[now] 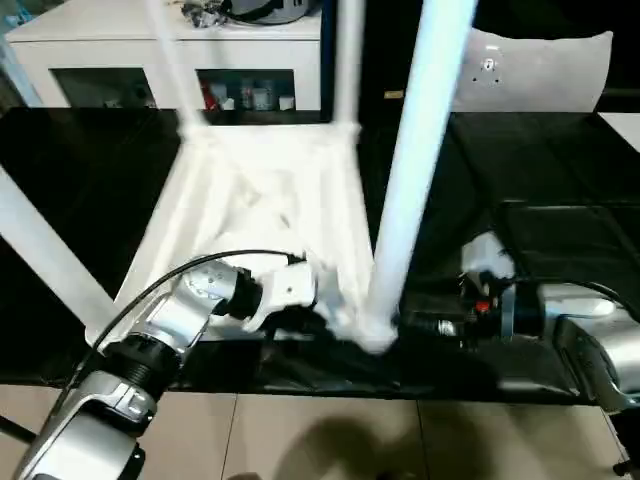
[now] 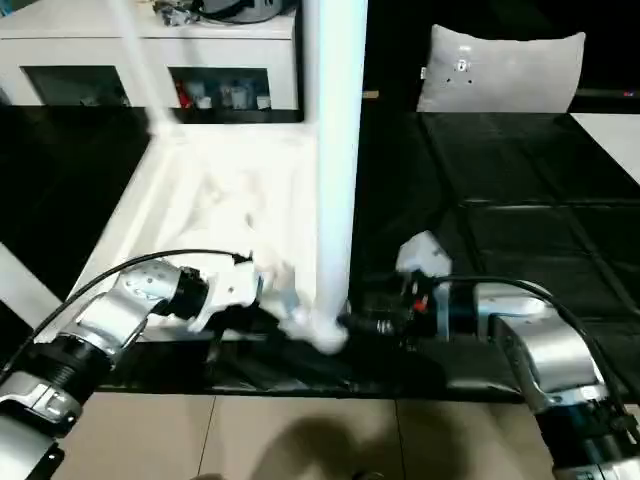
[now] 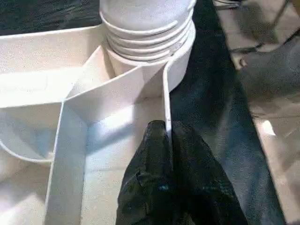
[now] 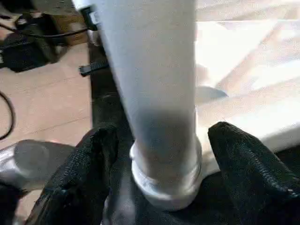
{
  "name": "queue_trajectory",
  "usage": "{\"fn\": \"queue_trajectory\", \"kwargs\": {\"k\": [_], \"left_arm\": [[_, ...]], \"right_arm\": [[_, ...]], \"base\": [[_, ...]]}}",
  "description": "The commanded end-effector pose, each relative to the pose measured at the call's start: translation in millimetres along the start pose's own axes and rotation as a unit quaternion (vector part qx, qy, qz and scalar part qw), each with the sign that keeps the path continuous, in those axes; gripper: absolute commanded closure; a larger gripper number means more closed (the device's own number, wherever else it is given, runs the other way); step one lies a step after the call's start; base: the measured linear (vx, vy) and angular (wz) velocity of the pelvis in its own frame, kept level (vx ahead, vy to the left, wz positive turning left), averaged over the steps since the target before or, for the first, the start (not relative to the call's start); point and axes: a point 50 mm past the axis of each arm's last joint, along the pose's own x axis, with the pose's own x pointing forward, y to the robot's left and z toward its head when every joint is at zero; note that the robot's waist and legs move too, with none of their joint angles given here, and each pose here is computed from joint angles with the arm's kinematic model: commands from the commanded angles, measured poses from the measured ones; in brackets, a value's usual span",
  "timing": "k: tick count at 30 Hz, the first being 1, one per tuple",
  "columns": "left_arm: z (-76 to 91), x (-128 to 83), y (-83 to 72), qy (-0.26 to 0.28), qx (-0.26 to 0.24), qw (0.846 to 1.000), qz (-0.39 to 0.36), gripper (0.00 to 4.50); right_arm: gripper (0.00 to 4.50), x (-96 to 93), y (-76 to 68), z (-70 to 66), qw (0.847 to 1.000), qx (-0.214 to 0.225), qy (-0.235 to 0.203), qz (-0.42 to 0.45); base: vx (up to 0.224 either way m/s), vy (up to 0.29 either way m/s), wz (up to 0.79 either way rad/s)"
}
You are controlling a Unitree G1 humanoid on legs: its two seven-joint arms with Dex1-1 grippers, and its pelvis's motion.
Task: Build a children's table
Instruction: Rotate leg to tighten
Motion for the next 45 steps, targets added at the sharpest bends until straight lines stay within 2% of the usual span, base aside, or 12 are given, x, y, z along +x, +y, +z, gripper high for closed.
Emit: {"fn": "queue_trajectory", "kwargs": {"k": [1,9,19,25,27,32,34,37,38,39,43,45], "left_arm": [[7.0,7,-3.8,0.023,0.041,0.997,-0.057,4.5],[7.2,3,0.4,0.032,0.057,0.995,-0.07,4.5],[3.7,0,4.7,0.024,0.029,0.998,-0.042,4.5],[11.7,3,11.6,-0.022,-0.05,0.998,0.045,4.5],[19.0,12,13.5,-0.037,-0.072,0.993,0.082,4.5],[26.6,20,16.7,-0.05,-0.09,0.988,0.115,4.5],[42.4,35,27.7,-0.07,-0.124,0.973,0.183,4.5],[52.8,42,36.3,-0.082,-0.135,0.96,0.232,4.5],[55.2,43,37.5,-0.084,-0.135,0.958,0.238,4.5],[57.1,44,38.0,-0.082,-0.122,0.96,0.239,4.5],[55.3,41,35.4,-0.079,-0.109,0.963,0.232,4.5],[49.9,37,32.6,-0.072,-0.106,0.965,0.228,4.5]], "right_arm": [[1.41,5.6,2.3,5.3,0.999,-0.01,0.008,0.043],[2.17,17.9,2.1,6.3,0.996,-0.005,0.012,0.089],[2.55,21.9,6.4,5.5,0.995,0.014,-0.004,0.096],[2.56,41.5,1.7,0.5,0.997,0.038,-0.01,-0.063],[2.57,54.8,-11.3,2.7,0.978,0.082,-0.038,-0.186],[2.59,63.9,-18.4,3.2,0.958,0.109,-0.042,-0.263],[2.59,78.6,-27.6,7.6,0.922,0.134,-0.047,-0.359],[2.59,85.7,-33.4,9.2,0.902,0.129,-0.039,-0.411],[2.59,86.7,-34.7,9.6,0.897,0.122,-0.036,-0.423],[2.04,87.1,-35.0,12.7,0.898,0.121,-0.055,-0.42],[1.91,81.2,-33.5,19.4,0.902,0.114,-0.09,-0.406],[1.49,72.8,-32.0,22.2,0.91,0.097,-0.105,-0.388]], "base": [[0.0,0.0,0.0],[0.0,0.0,0.0],[0.0,0.0,0.0],[0.0,0.0,0.0],[0.0,0.0,0.0],[0.0,0.0,0.0],[0.0,0.0,0.0],[0.0,0.0,0.0],[0.0,0.0,0.0],[0.0,0.0,0.0],[0.0,0.0,0.0],[0.028,-0.004,0.06]]}}
